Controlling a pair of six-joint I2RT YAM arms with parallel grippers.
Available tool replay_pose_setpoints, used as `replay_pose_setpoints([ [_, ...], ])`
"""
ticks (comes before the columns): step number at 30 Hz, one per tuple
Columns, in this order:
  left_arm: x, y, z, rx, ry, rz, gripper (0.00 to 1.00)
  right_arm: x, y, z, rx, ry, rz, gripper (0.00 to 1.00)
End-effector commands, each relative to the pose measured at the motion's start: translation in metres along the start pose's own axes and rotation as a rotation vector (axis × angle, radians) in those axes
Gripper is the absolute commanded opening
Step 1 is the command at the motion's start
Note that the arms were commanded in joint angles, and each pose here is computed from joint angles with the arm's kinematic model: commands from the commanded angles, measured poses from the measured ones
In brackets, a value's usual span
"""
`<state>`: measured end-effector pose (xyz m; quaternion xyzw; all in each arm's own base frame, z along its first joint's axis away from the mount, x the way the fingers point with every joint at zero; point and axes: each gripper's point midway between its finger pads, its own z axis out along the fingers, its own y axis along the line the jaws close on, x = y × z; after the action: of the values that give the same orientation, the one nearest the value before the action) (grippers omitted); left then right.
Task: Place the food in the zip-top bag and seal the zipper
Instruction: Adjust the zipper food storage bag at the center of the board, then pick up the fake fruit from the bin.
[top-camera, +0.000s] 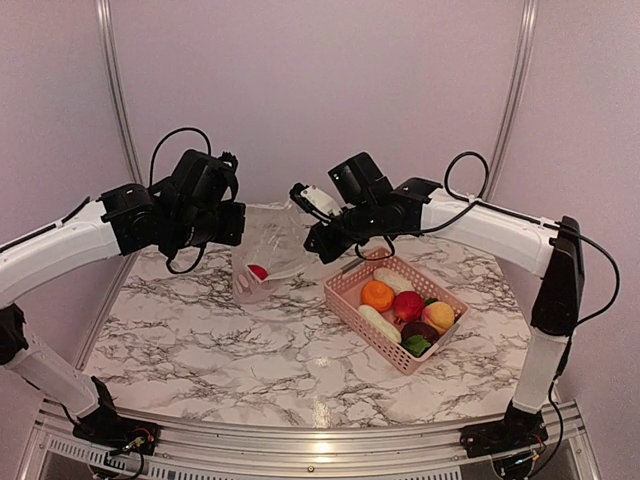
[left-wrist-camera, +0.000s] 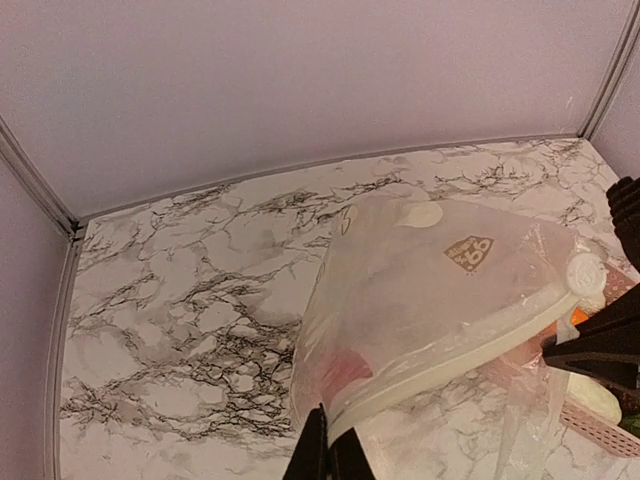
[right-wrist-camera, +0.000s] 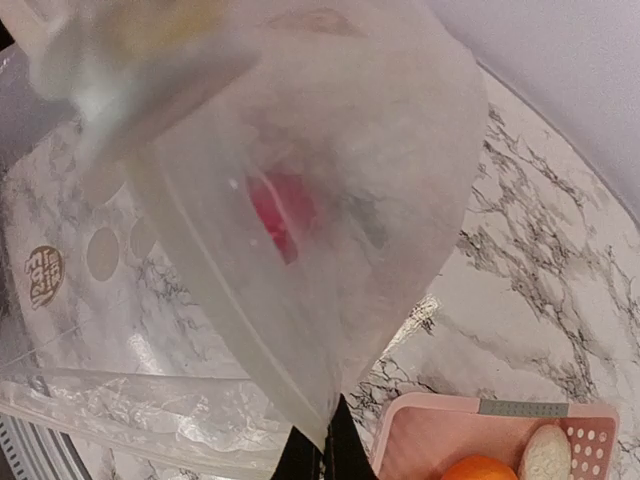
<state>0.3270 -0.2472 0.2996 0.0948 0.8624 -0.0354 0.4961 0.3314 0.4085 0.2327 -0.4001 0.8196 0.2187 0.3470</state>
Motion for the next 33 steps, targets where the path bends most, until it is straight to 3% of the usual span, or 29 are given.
replay_pose_setpoints([
  [1,0.022,0.004,0.024,-0.089,0.058,-0.002,0.0,-0.018,-0.025,-0.01,0.098,-0.019,-0.007,0.0],
  [5,0.021,0.023,0.024,-0.206,0.047,0.007,0.0,-0.023,0.002,-0.022,-0.122,-0.047,-0.027,0.04],
  [8,0.019,0.019,0.026,-0.17,0.039,0.008,0.0,-0.025,0.026,-0.038,-0.327,-0.082,-0.069,0.41],
  [9,0.02,0.016,0.028,-0.157,0.042,0.01,0.0,-0.027,0.032,-0.045,-0.378,-0.095,-0.084,0.49],
  [11,0.021,0.012,0.031,-0.142,0.052,0.02,0.0,-0.031,0.039,-0.061,-0.45,-0.119,-0.1,0.55],
  [14,0.022,0.01,0.031,-0.131,0.066,0.031,0.0,-0.032,0.031,-0.081,-0.475,-0.151,-0.127,0.59],
  [20,0.003,0.013,0.012,-0.103,0.046,0.03,0.0,-0.008,-0.032,-0.095,-0.3,-0.12,-0.2,0.63],
  [26,-0.012,0.017,-0.007,-0.074,0.037,0.047,0.0,0.069,-0.103,-0.081,-0.138,0.117,-0.267,0.66],
  [33,0.005,0.009,-0.001,-0.038,0.09,0.064,0.0,0.147,-0.13,-0.061,-0.069,0.367,-0.313,0.73],
])
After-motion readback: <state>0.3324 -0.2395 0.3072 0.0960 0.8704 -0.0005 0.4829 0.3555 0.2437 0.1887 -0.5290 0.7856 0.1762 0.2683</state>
